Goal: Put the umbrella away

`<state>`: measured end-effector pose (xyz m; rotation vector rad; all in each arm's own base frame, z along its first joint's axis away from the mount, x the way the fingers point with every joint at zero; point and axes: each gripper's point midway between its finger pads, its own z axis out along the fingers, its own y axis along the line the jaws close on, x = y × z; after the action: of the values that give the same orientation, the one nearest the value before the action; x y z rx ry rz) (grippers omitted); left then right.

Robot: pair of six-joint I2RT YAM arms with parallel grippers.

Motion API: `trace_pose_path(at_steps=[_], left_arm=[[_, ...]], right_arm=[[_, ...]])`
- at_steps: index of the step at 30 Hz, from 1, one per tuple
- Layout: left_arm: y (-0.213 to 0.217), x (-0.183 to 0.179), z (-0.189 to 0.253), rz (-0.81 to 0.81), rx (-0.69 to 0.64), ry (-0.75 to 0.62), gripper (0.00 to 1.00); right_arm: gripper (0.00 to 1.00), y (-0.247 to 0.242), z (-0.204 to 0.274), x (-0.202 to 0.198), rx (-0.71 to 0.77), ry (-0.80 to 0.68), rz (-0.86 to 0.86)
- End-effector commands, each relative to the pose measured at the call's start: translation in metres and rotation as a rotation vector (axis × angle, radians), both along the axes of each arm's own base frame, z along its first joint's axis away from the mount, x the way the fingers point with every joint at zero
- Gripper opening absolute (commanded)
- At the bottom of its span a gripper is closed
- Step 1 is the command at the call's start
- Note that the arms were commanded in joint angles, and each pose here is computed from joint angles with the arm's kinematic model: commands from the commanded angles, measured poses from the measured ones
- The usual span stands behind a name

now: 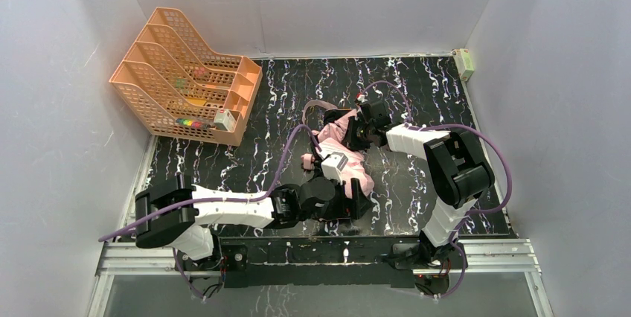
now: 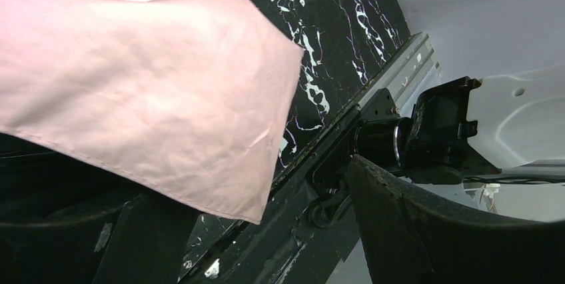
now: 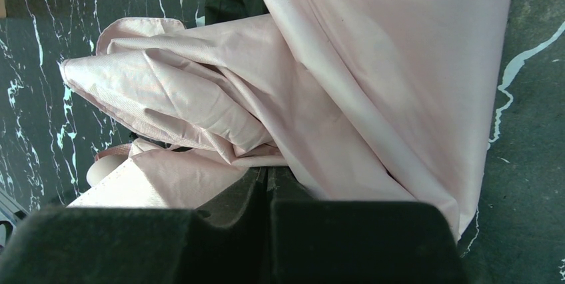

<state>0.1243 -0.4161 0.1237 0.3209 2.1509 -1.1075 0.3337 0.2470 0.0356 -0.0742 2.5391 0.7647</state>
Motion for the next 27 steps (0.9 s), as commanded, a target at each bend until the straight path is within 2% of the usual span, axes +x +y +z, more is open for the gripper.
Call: trace_pose_path(at_steps=[1, 11, 19, 22, 27], left_arm=[[-0.003, 0.005, 0.030, 0.015, -0.020, -0.081, 0.78], [-0.016, -0.021, 0.017, -0.056, -0.017, -0.058, 0.64], [-0.012, -0.010, 0.008, -0.006, 0.018, -0.106, 0.52], [-0.007, 0.001, 0.012, 0.029, 0.051, -0.164, 0.34], [-0.001, 0.010, 0.018, 0.046, 0.112, -0.232, 0.12]], right_arm=[[0.11, -0.011, -0.007, -0.007, -0.039, 0.020, -0.005], [0.11, -0.012, -0.009, -0.010, -0.043, 0.028, -0.004], [0.11, -0.012, -0.008, -0.009, -0.045, 0.026, -0.005], [0.10, -0.012, -0.008, -0.009, -0.045, 0.027, -0.005], [0.10, -0.012, -0.009, -0.009, -0.046, 0.032, -0.003]])
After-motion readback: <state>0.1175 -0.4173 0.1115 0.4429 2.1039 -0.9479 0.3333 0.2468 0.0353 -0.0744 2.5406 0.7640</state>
